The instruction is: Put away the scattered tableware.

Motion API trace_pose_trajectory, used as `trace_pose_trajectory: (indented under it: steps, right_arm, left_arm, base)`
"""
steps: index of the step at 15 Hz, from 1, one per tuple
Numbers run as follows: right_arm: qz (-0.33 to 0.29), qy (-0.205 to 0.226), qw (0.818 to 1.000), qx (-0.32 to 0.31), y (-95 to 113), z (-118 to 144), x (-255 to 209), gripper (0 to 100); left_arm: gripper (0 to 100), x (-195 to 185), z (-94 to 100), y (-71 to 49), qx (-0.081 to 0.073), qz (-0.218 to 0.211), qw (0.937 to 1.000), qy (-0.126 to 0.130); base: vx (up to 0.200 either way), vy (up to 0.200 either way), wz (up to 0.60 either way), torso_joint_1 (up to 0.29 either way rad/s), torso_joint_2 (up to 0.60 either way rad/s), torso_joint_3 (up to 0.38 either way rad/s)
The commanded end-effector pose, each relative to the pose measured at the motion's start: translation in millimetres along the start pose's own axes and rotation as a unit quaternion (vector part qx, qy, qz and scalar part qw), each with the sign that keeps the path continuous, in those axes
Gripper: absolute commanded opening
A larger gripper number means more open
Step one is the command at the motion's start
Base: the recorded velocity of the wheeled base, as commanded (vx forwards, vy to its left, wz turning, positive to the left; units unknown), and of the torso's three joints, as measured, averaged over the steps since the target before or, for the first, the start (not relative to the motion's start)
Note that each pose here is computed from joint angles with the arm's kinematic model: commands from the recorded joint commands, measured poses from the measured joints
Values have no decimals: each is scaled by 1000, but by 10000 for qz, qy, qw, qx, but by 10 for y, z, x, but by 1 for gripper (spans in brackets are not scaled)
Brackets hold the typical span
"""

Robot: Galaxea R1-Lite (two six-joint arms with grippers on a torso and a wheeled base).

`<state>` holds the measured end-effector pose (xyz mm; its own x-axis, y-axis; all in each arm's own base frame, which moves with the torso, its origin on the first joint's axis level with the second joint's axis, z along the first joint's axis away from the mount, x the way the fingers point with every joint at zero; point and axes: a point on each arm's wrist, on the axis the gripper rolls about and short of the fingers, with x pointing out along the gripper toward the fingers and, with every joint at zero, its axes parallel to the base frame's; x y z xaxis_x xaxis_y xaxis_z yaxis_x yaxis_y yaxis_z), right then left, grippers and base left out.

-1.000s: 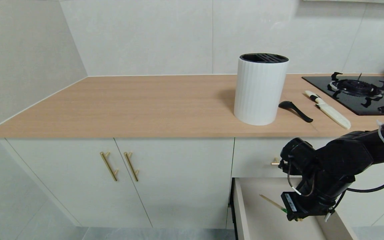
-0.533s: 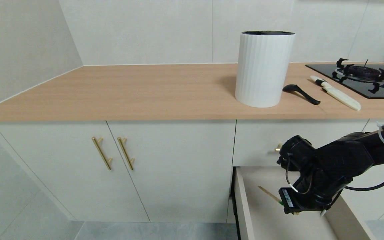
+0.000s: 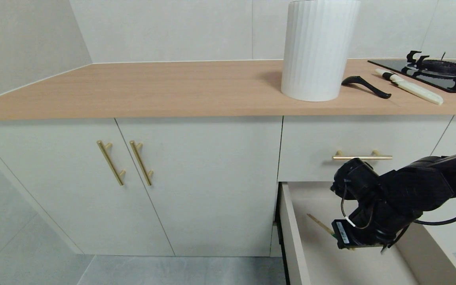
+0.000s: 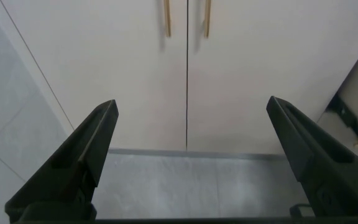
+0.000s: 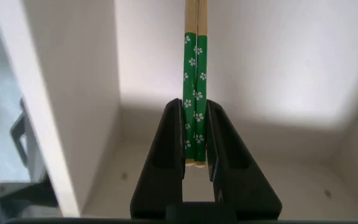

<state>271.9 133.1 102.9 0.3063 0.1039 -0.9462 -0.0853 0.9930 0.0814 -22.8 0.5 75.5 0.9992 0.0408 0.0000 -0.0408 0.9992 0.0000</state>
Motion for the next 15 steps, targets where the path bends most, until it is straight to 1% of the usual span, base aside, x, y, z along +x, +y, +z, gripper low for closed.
trace_pose_trajectory:
  steps: [1, 3, 4, 5, 9, 12, 14, 15]
  right_arm:
    - [102, -249, 9996, -11, -12, -50, -60, 0]
    - [189, -604, 9980, -79, -3, -111, 6, 0]
    - [138, -726, 9972, -138, 18, -152, 98, 0]
    - [64, -751, 9970, -181, 51, -166, 262, 0]
    - [-267, -409, 9986, -180, 59, -183, 653, 0]
    - [-399, -489, 9979, -165, 70, -168, 857, 0]
    - [-454, -397, 9980, -169, 69, -182, 962, 0]
    - [-444, -442, 9979, -164, 74, -176, 1009, 0]
  left_arm:
    - [100, 0, 0, 0, 0, 3, 10000, 0]
    - [100, 0, 0, 0, 0, 3, 10000, 0]
    - [100, 0, 0, 0, 0, 3, 10000, 0]
    - [100, 0, 0, 0, 0, 3, 10000, 0]
    - [100, 0, 0, 0, 0, 3, 10000, 0]
    - [100, 0, 0, 0, 0, 3, 10000, 0]
    - [100, 0, 0, 0, 0, 3, 10000, 0]
    - [100, 0, 0, 0, 0, 3, 10000, 0]
  base:
    - [0, 0, 0, -27, 90, 46]
    - [0, 0, 0, 4, 30, 18]
    - [0, 0, 0, 0, 0, 0]
    - [0, 0, 0, 0, 0, 0]
    - [0, 0, 0, 0, 0, 0]
    - [0, 0, 0, 0, 0, 0]
    - [0, 0, 0, 0, 0, 0]
    - [0, 0, 0, 0, 0, 0]
